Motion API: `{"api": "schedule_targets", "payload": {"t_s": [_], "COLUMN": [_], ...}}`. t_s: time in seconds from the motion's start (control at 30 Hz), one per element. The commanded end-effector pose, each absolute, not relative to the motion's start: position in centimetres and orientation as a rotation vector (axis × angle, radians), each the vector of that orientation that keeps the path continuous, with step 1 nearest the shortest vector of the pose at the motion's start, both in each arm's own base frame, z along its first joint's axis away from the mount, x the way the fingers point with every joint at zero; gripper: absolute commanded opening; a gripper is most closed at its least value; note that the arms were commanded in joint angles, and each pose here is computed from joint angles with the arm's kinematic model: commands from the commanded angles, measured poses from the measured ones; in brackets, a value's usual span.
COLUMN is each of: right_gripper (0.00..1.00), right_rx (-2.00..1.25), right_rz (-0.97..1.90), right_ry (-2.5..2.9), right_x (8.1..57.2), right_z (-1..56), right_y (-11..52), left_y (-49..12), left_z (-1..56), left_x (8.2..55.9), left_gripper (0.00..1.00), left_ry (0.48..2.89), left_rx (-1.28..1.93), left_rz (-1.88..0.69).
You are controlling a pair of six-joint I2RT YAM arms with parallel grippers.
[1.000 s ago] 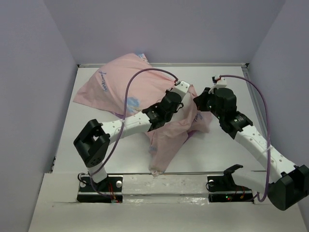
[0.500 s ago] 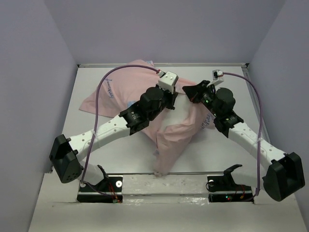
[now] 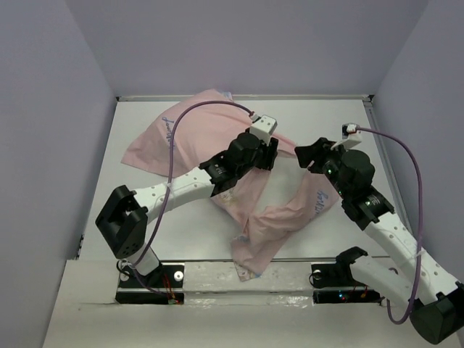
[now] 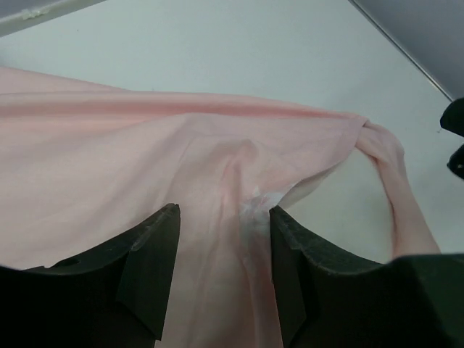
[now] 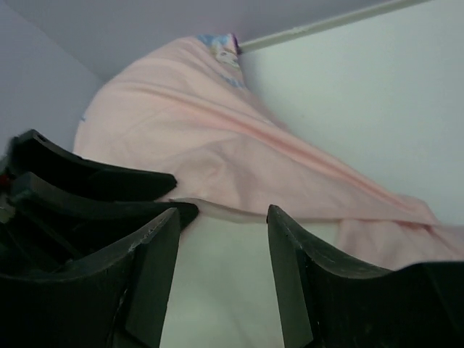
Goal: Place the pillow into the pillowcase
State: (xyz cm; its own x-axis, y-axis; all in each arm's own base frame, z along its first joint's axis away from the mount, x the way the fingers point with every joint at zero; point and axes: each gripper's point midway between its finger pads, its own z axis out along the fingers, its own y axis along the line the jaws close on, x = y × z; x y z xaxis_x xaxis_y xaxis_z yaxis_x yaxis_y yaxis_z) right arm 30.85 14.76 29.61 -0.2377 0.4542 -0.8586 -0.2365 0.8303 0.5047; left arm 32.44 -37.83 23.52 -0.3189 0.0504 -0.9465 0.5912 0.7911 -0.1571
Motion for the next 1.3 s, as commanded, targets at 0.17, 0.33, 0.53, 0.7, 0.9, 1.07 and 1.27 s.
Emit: {"api": "schedule_targets", "payload": {"t_s": [0.17,0.33,0.53,0.7,0.9,1.07,1.27], "right_gripper": [0.64,0.54,0.29,0.03,0.0,0.0,0.0], "right_rx": [0.244,0.26,0.317,0.327,0.198,0.13,0.242], "right_rz": [0.356,0.287,0.247,0.308,0.478,0.709,0.992], "right_ry": [1.906,1.96,1.972,1.902,1.797,1.695,1.355], "right_x": [29.7,29.9,30.2,29.7,27.4,27.4,30.1], "right_z": [21.9,20.7,19.2,21.9,28.3,31.2,34.7], "right_y": [10.6,10.0,9.4,9.4,11.0,14.4,16.7], "left_y": [-39.6,-40.0,-40.7,-41.2,-41.9,-42.4,-42.1], "left_z": [27.8,27.6,30.7,33.4,32.8,33.1,34.5], "left_x": [33.4,33.6,32.3,30.7,31.0,30.7,28.6], "left_gripper": [0.63,0.36,0.04,0.0,0.0,0.0,0.0], "left_ry": [1.735,1.733,1.661,1.603,1.616,1.608,1.581], "left_rx": [0.516,0.535,0.526,0.529,0.538,0.525,0.491], "left_rz": [-0.627,-0.627,-0.708,-0.802,-0.808,-0.861,-1.02]}}
